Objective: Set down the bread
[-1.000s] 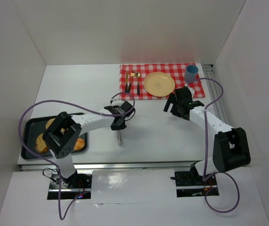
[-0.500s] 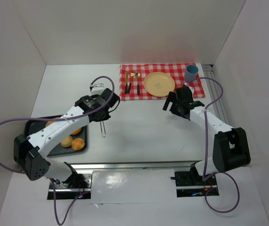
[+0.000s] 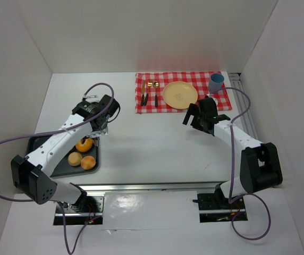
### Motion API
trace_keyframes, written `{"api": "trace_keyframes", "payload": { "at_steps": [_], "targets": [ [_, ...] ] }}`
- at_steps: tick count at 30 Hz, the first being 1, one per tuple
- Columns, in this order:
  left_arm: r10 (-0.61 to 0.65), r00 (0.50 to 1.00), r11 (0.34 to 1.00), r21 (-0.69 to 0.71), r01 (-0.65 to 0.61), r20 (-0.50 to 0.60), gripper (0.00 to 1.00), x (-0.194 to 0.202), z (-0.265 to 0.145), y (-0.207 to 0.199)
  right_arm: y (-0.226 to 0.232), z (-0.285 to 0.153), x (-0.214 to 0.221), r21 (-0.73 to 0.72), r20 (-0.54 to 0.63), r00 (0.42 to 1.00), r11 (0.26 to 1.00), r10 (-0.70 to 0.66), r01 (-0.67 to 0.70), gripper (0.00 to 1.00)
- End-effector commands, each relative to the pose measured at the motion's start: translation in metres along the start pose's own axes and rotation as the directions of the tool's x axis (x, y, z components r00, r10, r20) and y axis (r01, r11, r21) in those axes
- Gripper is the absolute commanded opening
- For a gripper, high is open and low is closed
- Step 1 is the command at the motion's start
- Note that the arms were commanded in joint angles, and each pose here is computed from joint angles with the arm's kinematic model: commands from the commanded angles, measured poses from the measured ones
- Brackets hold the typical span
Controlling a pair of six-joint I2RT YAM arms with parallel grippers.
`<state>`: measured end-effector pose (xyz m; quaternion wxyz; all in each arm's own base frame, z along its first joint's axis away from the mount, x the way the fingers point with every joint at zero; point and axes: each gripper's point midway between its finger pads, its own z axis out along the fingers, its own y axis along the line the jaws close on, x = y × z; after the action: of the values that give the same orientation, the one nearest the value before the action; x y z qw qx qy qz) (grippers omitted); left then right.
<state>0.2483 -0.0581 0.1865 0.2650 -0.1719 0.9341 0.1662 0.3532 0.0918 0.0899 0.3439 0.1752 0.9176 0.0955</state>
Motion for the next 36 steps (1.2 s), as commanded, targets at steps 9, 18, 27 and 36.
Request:
{"api": "trace_keyframes", "payload": {
  "at_steps": [9, 18, 27, 36],
  "targets": [
    [-0.010, 0.999, 0.999, -0.035, 0.009, -0.044, 0.60, 0.014, 0.022, 0.013, 0.004, 0.003, -0.009, -0.023, 0.031, 1.000, 1.000, -0.007, 0.007, 1.00],
    [-0.060, 0.995, 0.998, -0.027, 0.058, -0.081, 0.58, 0.032, 0.028, 0.015, 0.004, 0.004, -0.009, -0.018, 0.023, 1.000, 1.000, -0.008, 0.008, 1.00],
    [-0.063, 0.993, 0.998, -0.023, 0.061, -0.104, 0.58, 0.042, 0.031, 0.015, 0.005, 0.004, -0.008, -0.026, 0.018, 1.000, 1.000, -0.008, 0.008, 1.00],
    [-0.050, 0.992, 0.998, -0.036, 0.046, -0.119, 0.44, 0.047, 0.037, 0.011, 0.006, 0.002, -0.010, -0.031, 0.026, 1.000, 1.000, -0.007, 0.008, 1.00]
  ]
}}
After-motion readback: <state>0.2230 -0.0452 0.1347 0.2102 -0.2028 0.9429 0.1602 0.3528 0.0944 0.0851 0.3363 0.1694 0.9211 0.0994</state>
